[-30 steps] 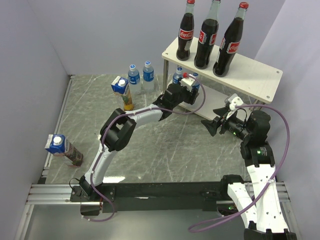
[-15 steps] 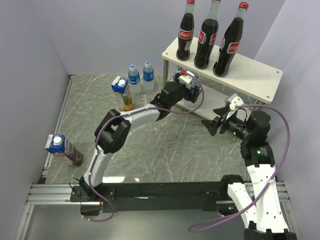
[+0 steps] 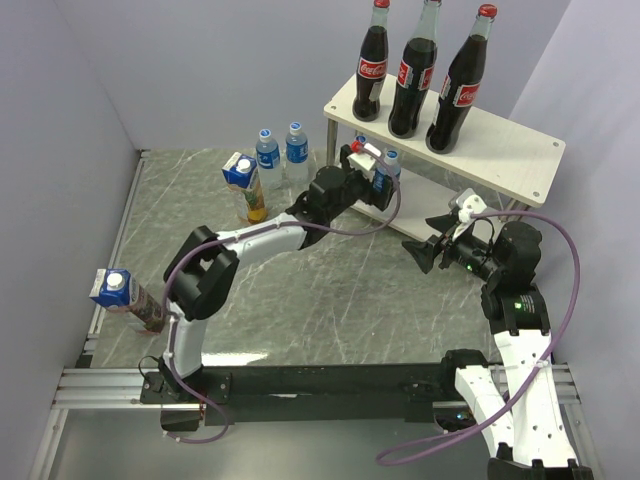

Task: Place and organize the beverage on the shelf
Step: Place the drink on the shelf, then pick up the drink from the center of the board.

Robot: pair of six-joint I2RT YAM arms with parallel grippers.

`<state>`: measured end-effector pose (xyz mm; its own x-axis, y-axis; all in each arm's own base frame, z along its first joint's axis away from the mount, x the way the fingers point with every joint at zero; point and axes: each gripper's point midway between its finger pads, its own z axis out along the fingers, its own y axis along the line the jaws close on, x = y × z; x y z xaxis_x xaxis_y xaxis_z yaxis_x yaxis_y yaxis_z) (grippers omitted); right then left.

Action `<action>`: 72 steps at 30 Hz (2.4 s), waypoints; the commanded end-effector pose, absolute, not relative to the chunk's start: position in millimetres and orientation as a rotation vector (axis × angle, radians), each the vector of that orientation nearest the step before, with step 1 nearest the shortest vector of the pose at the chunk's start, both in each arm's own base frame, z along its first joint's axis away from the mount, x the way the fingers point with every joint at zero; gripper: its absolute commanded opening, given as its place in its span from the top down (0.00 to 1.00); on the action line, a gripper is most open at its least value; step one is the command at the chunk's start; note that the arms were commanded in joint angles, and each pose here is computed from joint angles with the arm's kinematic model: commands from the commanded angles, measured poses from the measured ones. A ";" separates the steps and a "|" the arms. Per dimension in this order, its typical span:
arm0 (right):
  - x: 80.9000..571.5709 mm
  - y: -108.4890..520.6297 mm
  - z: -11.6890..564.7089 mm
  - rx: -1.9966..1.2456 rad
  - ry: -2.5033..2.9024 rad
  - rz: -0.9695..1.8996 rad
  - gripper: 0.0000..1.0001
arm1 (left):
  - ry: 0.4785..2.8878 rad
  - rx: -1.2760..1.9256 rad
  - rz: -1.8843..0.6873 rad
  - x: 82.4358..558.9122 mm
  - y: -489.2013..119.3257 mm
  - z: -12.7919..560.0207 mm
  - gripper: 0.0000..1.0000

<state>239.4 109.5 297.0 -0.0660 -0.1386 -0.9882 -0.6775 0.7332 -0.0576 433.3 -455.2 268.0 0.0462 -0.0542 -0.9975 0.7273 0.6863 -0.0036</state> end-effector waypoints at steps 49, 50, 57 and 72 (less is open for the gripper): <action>328.0 310.3 298.0 -1.142 1.754 0.425 0.31 | 1.448 0.284 -0.197 245.9 -130.8 340.4 0.00; 336.0 319.0 308.3 -1.098 1.743 0.428 0.31 | 1.450 0.281 -0.181 246.4 -128.3 338.5 0.01; 409.2 358.2 327.5 -0.851 1.727 0.310 0.32 | 1.421 0.243 -0.169 241.8 -115.4 348.9 0.01; 294.1 335.5 278.5 -1.292 1.680 0.616 0.28 | 1.463 0.172 -0.453 282.5 -132.7 375.3 0.00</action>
<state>340.3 347.3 253.3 -0.1356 -0.5397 -0.8308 -0.8762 0.4568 -0.1537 278.8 -108.4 338.5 0.0325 -0.0483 -0.9983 0.2411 0.9697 -0.0390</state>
